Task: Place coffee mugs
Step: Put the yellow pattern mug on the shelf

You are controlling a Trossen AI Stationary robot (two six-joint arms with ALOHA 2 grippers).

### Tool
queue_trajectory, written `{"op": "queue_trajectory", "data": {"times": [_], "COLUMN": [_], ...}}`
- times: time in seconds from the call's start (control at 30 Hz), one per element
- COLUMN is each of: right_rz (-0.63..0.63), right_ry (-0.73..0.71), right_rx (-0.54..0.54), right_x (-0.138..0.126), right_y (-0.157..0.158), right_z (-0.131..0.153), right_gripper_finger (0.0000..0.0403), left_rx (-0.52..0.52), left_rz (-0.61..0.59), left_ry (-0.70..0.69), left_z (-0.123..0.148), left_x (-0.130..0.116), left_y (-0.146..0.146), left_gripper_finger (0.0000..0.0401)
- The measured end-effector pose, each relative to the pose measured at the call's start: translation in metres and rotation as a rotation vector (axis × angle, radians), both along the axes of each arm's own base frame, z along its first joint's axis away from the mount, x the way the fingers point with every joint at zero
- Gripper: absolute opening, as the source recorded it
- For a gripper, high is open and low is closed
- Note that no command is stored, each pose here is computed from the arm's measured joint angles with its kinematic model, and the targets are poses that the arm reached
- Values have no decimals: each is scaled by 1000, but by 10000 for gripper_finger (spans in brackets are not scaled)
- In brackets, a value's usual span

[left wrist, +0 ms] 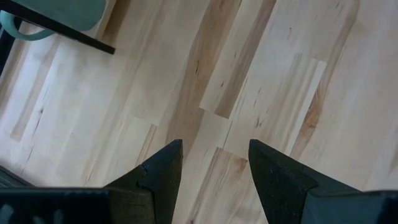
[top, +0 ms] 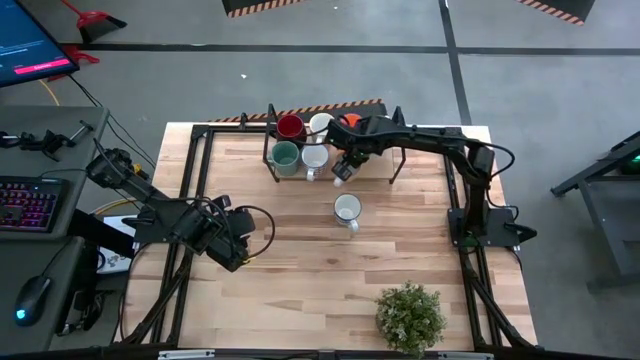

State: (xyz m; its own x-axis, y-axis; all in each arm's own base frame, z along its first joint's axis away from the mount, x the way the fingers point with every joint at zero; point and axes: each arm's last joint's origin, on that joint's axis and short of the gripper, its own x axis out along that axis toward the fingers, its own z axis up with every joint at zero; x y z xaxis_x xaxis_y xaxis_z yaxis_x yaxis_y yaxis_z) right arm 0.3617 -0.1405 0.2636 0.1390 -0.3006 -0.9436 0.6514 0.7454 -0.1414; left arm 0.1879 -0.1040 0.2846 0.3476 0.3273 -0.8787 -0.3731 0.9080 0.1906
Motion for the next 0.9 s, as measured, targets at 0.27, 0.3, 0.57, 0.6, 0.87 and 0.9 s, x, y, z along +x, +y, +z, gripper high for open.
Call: {"op": "queue_trajectory", "data": {"times": [0.27,0.3,0.57,0.6,0.87,0.9], "right_rz": [-21,-21,-26,-26,-5,-5], "right_ry": [-50,-49,-58,-58,-50,-51], "right_rx": [-43,-45,-43,-43,-49,-52], "right_x": [3,3,2,2,3,3], "right_y": [-7,-8,-10,-10,-10,-10], "right_z": [0,0,0,0,0,0], "right_gripper_finger": [0,0,0,0,0,0], "left_rx": [-1,-1,-2,-2,-2,-2], "left_rz": [0,0,-1,-1,-1,-1], "left_ry": [1,1,2,2,2,2], "left_z": [0,0,0,0,0,0], "left_x": [0,0,0,0,0,0], "left_y": [0,0,0,0,0,0], "left_gripper_finger": [175,175,175,175,175,175]}}
